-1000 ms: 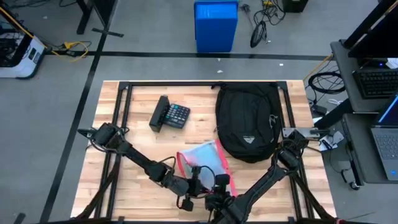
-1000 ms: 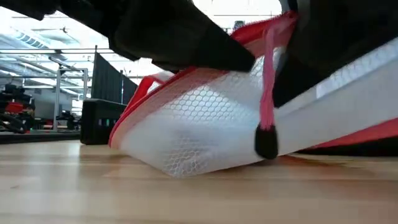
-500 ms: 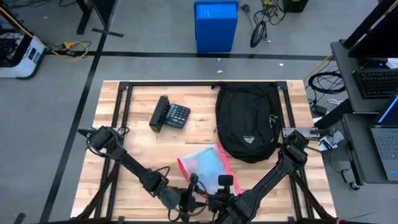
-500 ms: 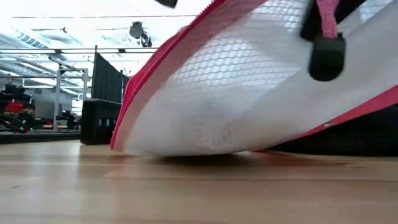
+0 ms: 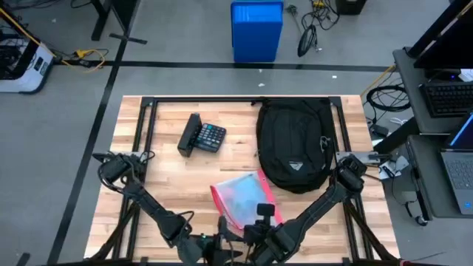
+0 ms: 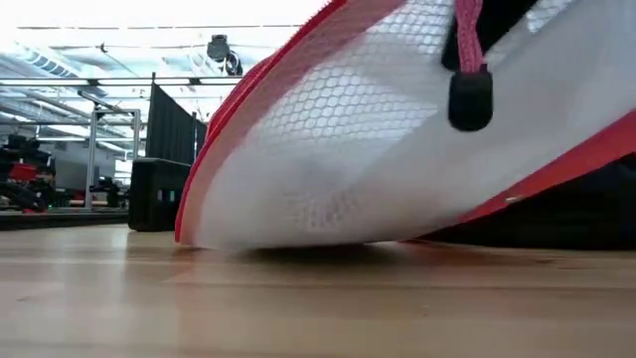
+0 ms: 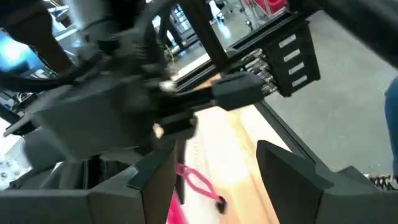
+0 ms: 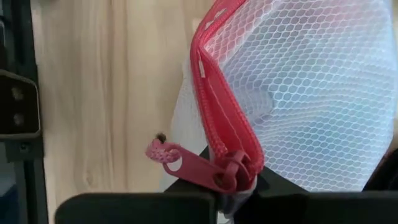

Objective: Unpack backpack
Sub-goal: Close the white zip bag

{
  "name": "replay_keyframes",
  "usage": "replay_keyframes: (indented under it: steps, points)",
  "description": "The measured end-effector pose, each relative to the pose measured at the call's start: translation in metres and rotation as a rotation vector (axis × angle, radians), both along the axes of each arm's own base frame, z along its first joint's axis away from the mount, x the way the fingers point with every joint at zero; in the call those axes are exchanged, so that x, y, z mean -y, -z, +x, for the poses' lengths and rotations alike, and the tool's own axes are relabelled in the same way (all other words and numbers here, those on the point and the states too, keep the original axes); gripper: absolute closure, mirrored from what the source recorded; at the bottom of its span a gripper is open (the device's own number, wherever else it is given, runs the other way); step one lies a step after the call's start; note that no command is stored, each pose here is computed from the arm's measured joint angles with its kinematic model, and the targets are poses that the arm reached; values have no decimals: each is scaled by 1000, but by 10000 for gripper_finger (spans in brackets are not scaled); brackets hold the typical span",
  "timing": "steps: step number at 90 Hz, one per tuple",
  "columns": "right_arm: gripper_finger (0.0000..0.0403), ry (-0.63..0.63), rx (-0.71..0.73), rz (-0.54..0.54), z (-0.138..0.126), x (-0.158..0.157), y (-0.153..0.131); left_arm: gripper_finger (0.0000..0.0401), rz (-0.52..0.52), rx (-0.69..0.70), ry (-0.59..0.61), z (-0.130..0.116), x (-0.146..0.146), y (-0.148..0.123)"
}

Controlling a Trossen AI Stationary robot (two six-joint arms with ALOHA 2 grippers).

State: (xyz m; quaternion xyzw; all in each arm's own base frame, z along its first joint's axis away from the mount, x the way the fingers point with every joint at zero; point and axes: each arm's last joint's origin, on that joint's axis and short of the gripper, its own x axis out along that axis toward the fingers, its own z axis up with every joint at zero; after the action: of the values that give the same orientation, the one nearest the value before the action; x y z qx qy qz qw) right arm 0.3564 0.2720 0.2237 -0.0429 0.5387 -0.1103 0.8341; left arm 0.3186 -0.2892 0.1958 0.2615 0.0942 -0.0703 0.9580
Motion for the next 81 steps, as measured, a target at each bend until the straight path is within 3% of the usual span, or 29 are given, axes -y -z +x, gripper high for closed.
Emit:
replay_keyframes:
  steps: [7,35,56,81]
  points:
    - [403,4,16,12,2,4,-5,194,-38,-2,-15,-1,1,0]
    - [403,16,37,27,8,14,-14,194,-174,-11,-265,10,-20,6]
    - [403,36,27,15,17,28,-14,194,-256,-9,-293,13,-23,6]
    - [403,53,12,-7,24,44,-16,194,-236,-10,-315,7,-18,8]
